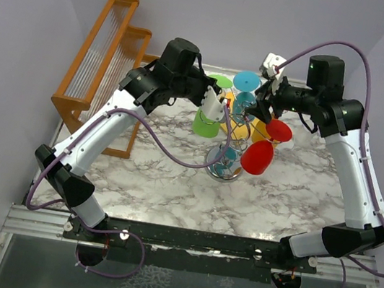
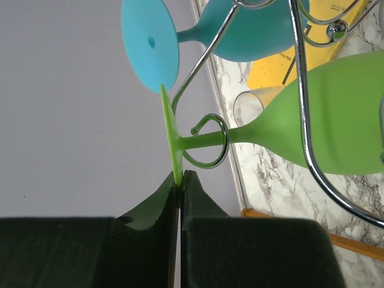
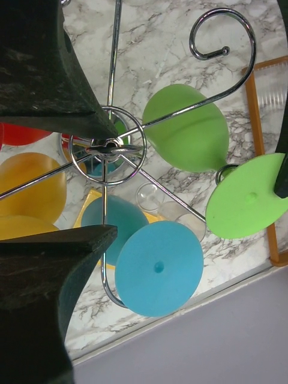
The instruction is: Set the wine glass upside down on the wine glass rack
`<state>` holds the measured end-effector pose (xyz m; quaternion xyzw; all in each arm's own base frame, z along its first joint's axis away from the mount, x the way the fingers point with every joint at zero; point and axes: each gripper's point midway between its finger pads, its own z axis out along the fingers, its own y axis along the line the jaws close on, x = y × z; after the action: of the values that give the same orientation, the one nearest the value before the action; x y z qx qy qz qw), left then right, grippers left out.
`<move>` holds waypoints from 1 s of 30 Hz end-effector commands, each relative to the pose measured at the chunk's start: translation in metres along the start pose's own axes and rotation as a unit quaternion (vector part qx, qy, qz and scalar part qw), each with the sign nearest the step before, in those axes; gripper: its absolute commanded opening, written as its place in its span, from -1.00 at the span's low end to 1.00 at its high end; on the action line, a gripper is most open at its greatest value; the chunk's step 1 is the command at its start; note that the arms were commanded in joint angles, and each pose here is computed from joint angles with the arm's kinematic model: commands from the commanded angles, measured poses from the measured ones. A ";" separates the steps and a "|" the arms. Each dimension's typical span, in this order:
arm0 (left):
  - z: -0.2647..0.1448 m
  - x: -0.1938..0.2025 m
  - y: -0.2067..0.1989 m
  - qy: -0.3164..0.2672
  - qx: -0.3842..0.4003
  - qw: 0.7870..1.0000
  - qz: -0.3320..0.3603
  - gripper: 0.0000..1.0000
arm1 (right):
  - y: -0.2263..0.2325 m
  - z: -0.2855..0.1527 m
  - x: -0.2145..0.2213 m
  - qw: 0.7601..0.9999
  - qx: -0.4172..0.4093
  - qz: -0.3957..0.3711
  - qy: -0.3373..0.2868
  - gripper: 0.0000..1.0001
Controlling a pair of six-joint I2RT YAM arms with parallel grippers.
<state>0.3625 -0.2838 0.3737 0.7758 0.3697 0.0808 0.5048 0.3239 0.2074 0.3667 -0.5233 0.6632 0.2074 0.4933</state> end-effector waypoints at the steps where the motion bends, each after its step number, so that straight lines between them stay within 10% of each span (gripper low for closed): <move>1: -0.004 -0.013 -0.004 -0.028 0.002 1.000 -0.006 -0.94 | -0.005 -0.012 -0.011 0.999 0.028 -0.016 -0.013 0.19; 30: -0.005 -0.012 -0.019 -0.025 0.018 0.999 -0.031 -0.46 | 0.003 -0.030 -0.010 0.998 0.054 -0.011 -0.013 0.29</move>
<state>0.3581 -0.2832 0.3548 0.7751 0.3901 0.0589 0.4935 0.3063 0.1942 0.3774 -0.5121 0.6637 0.1869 0.5122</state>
